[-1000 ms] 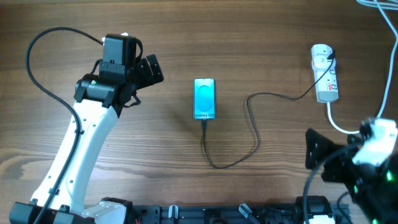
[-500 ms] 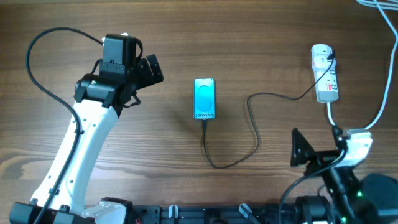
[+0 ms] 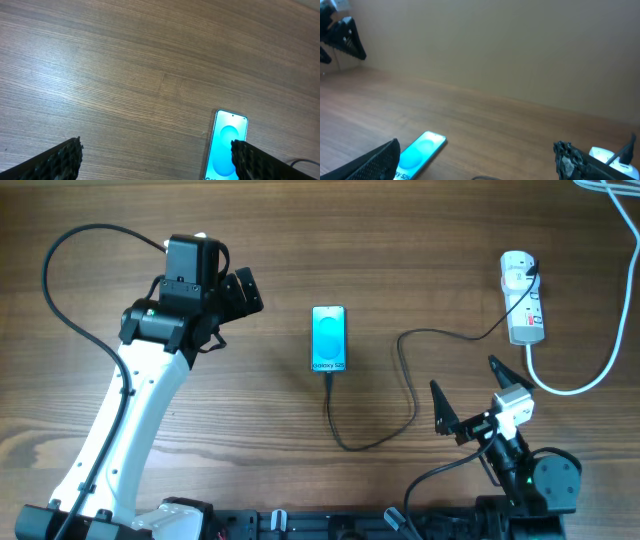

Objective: Plug charger to phone and switch on socket

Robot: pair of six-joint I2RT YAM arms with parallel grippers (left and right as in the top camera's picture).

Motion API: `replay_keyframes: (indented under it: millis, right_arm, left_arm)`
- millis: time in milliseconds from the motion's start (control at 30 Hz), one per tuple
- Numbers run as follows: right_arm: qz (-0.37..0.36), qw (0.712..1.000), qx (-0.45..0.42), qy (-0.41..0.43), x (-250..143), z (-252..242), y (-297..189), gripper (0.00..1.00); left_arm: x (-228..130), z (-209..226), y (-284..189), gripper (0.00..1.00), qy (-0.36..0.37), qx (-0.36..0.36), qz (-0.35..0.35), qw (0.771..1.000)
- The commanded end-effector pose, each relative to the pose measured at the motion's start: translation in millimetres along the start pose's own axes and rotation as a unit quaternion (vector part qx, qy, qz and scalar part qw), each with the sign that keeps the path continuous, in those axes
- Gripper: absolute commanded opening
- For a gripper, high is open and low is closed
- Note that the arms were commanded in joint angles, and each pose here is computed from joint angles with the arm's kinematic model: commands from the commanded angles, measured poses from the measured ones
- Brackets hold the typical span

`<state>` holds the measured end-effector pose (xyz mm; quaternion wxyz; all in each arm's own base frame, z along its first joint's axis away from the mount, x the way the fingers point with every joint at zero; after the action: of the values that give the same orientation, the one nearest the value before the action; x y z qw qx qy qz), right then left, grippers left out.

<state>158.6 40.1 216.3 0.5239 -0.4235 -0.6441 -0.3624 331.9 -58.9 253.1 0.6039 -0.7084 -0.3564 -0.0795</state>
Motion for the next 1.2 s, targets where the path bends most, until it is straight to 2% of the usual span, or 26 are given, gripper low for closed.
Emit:
replay_keyframes:
  millis: [0, 100, 300, 433, 700, 1167]
  right_arm:
    - [-0.01, 0.999, -0.035, 0.004, -10, -6, 3, 1.0]
    - [-0.013, 0.993, -0.101, 0.064, -21, -19, 4, 1.0]
    - [-0.019, 0.991, -0.118, 0.065, -30, -21, 6, 1.0]
    - [0.025, 0.988, -0.136, 0.075, -46, -23, 5, 1.0]
    - [0.034, 0.99, -0.135, 0.02, -47, -23, 5, 1.0]
    - [0.036, 0.989, -0.145, 0.02, -47, -25, 4, 1.0]
  left_arm:
    - [2, 0, -1, 1.0, -0.002, 0.004, -0.007, 1.0]
    - [2, 0, -1, 1.0, -0.002, 0.004, -0.007, 1.0]
    - [2, 0, -1, 1.0, -0.003, 0.004, -0.008, 1.0]
    - [2, 0, -1, 1.0, -0.002, 0.004, -0.007, 1.0]
    - [2, 0, -1, 1.0, -0.003, 0.004, -0.008, 1.0]
    - [2, 0, -1, 1.0, -0.002, 0.004, -0.007, 1.0]
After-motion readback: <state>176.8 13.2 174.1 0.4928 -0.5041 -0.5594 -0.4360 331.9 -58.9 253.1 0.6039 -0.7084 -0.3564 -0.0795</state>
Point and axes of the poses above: each gripper's point midway between its finger pads, its own y axis out along the fingers, its own z axis along the line the jaws close on, x = y × z, the point moved 7 cm from there along -y, back along the fingers, and after that the axes turned 7 degrees about -y, right-handed, at the moved point
